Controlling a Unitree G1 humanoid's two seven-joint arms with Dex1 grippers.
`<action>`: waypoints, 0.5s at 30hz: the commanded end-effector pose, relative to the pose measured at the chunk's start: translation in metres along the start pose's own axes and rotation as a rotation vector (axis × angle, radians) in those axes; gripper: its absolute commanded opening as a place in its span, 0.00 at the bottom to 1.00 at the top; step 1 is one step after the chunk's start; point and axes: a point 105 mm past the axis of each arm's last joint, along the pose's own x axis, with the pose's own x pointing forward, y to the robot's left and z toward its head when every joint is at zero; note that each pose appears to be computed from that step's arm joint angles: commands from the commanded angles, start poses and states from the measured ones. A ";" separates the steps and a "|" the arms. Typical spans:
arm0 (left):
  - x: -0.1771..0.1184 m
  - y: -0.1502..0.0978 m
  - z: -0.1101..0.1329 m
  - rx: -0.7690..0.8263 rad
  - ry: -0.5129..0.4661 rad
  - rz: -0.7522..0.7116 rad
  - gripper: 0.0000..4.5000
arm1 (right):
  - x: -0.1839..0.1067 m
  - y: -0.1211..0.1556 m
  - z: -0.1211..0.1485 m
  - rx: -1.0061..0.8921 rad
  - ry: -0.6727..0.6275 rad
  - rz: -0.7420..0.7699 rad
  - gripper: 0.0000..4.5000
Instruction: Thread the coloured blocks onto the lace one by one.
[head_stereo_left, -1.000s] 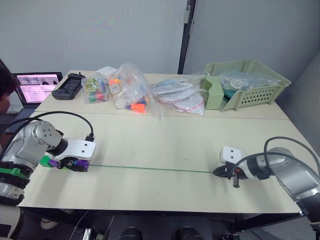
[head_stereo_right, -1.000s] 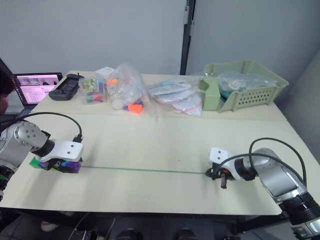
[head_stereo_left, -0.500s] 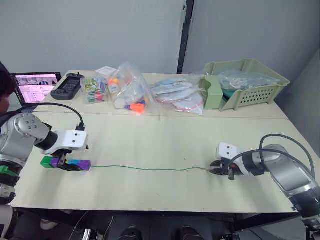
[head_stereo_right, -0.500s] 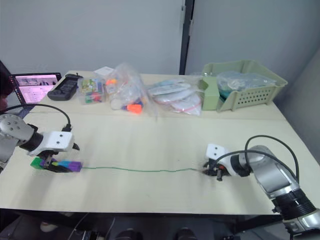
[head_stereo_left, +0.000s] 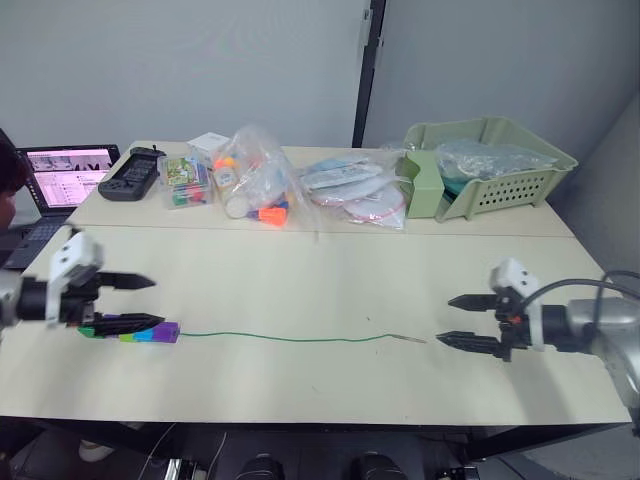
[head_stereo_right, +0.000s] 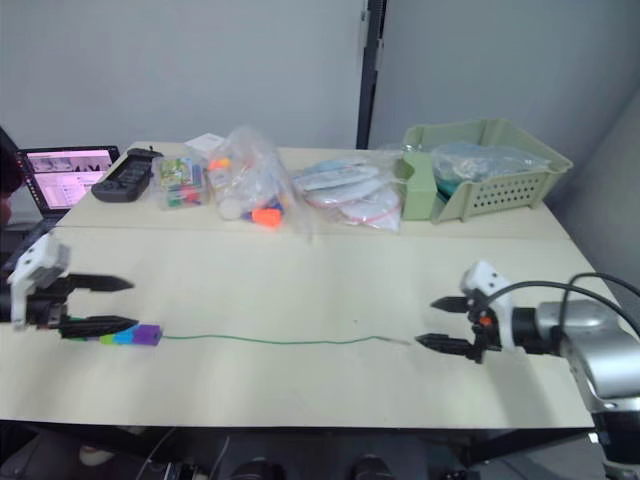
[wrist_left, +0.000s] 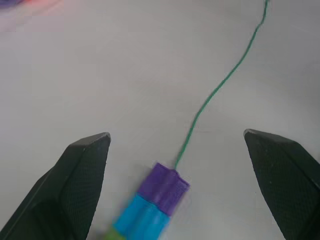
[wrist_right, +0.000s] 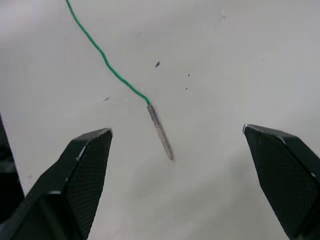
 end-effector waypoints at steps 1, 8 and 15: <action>-0.022 0.001 -0.001 -0.051 -0.103 0.111 1.00 | -0.016 -0.002 0.016 -0.019 -0.124 -0.045 0.99; -0.030 0.014 -0.042 0.001 -0.101 0.438 1.00 | -0.031 -0.011 -0.015 -0.014 -0.122 -0.162 0.99; -0.030 0.013 -0.056 -0.034 -0.135 0.482 1.00 | -0.036 -0.020 -0.036 -0.007 -0.168 -0.292 0.99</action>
